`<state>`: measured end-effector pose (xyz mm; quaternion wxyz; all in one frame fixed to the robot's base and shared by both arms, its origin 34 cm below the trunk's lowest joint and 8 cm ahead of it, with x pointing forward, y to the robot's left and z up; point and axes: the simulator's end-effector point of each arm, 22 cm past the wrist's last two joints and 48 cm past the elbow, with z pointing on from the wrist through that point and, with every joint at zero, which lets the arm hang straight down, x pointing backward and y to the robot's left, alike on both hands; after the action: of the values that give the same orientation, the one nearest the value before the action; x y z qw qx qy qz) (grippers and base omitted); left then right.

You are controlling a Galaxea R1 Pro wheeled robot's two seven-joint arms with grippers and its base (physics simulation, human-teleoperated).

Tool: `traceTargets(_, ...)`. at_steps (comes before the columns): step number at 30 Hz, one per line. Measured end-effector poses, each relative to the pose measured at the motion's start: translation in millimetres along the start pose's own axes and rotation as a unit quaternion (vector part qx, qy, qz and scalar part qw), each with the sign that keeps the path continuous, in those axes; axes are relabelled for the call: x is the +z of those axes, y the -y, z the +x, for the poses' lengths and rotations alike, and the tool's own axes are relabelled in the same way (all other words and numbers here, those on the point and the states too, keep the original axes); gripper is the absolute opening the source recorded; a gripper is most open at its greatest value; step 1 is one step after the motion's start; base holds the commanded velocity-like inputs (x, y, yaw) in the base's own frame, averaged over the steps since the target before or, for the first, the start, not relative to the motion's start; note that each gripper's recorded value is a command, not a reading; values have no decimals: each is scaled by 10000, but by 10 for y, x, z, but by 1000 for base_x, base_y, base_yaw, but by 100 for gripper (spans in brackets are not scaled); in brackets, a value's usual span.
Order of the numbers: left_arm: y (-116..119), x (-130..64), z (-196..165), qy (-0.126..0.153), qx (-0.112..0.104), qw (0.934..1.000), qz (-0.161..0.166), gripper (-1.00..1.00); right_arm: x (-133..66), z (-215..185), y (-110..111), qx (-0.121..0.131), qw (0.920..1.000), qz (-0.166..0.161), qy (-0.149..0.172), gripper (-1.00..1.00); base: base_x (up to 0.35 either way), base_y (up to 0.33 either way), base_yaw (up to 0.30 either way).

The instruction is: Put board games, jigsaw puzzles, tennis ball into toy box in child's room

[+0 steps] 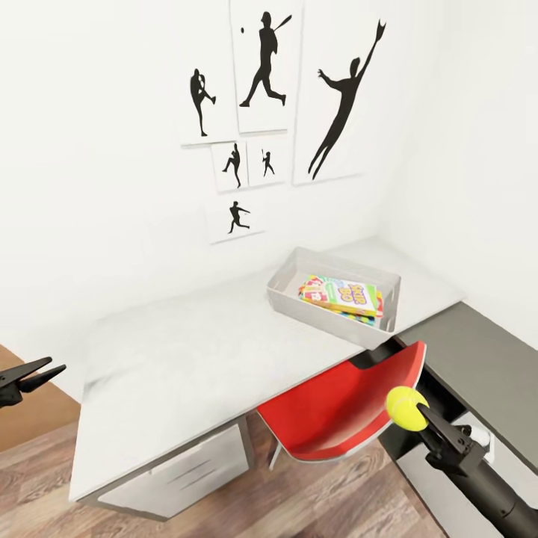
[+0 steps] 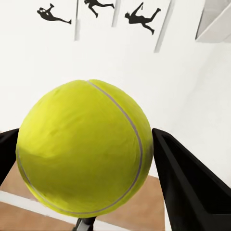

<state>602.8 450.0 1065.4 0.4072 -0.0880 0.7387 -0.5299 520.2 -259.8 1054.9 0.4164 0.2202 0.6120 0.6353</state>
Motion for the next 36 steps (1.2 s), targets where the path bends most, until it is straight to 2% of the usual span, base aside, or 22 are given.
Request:
traceTargets(9, 48, -26, 2, 11, 74, 10000, 20, 100, 1, -30, -71, -208, 9998, -69, 16, -100, 0, 0, 0)
traceTargets(15, 91, -57, -35, 30, 129, 9999, 22, 100, 7, 10, -17, -412, 9991, 97, -101, -100, 0, 0, 0)
traceTargets(36, 250, -122, -131, 109, 254, 9996, 95, 100, 14, 4, -134, -555, 9984, 13, -111, -100, 0, 0, 0)
